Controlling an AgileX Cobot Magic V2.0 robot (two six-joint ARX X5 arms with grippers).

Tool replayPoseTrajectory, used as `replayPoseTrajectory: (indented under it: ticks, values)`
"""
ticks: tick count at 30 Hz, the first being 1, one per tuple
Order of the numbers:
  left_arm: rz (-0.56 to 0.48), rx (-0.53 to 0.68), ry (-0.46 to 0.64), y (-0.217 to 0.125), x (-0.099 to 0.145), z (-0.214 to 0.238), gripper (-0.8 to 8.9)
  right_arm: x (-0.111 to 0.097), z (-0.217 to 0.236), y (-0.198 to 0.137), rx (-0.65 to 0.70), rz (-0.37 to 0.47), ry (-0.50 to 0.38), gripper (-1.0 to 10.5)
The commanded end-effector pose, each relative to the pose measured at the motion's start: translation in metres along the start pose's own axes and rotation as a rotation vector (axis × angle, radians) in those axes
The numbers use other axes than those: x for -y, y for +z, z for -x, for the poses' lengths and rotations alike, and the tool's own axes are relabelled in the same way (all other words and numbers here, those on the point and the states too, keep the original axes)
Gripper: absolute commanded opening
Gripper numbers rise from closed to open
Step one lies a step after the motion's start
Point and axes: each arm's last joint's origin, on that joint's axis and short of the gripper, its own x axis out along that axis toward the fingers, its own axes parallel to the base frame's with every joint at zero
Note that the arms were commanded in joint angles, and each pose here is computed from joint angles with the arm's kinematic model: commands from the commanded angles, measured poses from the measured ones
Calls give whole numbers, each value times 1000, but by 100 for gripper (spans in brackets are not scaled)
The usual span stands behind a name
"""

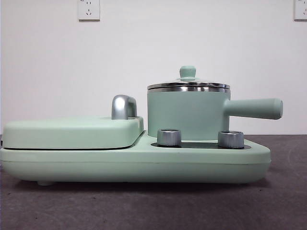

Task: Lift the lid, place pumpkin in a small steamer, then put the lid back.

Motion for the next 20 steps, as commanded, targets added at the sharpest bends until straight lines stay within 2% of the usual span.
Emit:
replayPoseTrajectory:
  ticks: [1, 4, 9, 20]
  values:
    - [-12, -24, 6, -7, -1, -2, 25, 5, -24, -12, 124, 38, -57, 11]
    - [-12, -24, 6, -7, -1, -2, 25, 12, -49, -35, 201, 63, -110, 11]
    - [-12, -24, 6, -7, -1, -2, 25, 18, -74, -68, 293, 72, -124, 11]
    - [-12, -24, 6, -7, -1, -2, 25, 23, -95, -111, 275, 77, -144, 11]
